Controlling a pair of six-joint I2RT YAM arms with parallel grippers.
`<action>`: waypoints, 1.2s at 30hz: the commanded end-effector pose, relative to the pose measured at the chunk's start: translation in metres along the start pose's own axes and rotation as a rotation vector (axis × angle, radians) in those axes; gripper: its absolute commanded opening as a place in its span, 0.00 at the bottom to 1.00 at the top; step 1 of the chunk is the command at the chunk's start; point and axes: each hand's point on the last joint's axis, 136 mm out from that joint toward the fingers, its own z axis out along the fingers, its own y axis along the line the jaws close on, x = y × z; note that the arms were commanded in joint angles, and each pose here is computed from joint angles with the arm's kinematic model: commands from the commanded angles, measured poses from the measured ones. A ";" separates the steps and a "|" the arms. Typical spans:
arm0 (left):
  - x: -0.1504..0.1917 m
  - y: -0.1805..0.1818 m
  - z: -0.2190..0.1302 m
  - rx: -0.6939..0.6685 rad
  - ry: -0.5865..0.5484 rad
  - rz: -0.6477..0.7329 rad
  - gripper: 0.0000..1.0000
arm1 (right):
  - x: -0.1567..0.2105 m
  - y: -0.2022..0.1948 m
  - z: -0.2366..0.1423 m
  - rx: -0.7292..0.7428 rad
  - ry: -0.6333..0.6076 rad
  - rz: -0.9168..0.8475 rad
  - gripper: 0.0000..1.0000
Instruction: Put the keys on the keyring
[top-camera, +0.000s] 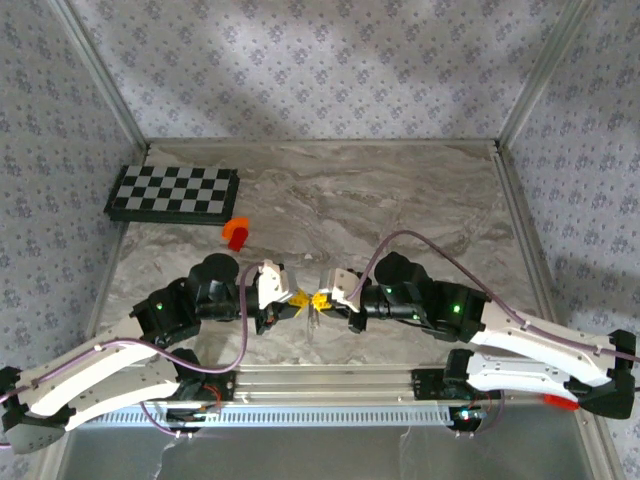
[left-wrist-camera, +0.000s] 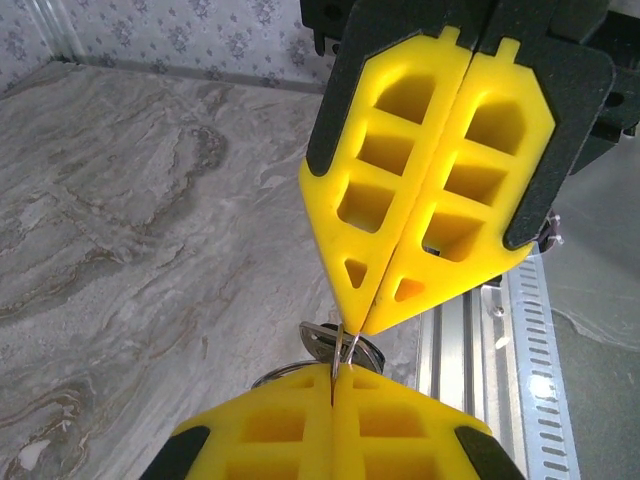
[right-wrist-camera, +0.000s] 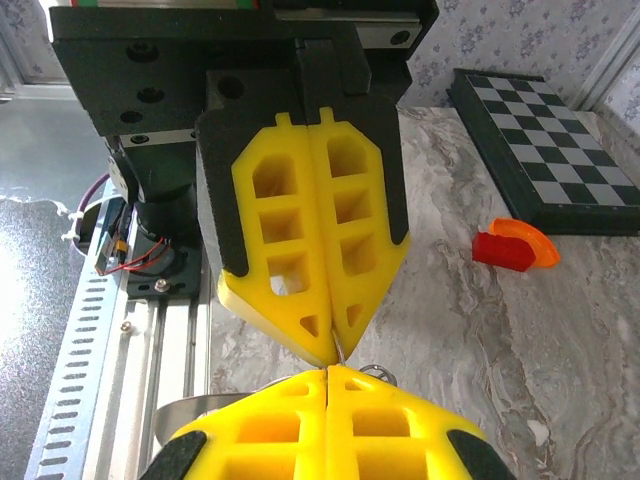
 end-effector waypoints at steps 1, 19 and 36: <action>-0.036 0.002 -0.009 -0.023 -0.105 0.041 0.00 | -0.013 0.008 -0.002 -0.031 -0.023 -0.042 0.00; -0.035 0.003 -0.010 -0.033 -0.116 0.005 0.00 | 0.001 0.008 0.005 0.062 0.027 -0.168 0.00; -0.051 0.004 -0.017 -0.036 -0.183 -0.059 0.00 | 0.008 0.013 0.005 0.110 0.027 -0.293 0.00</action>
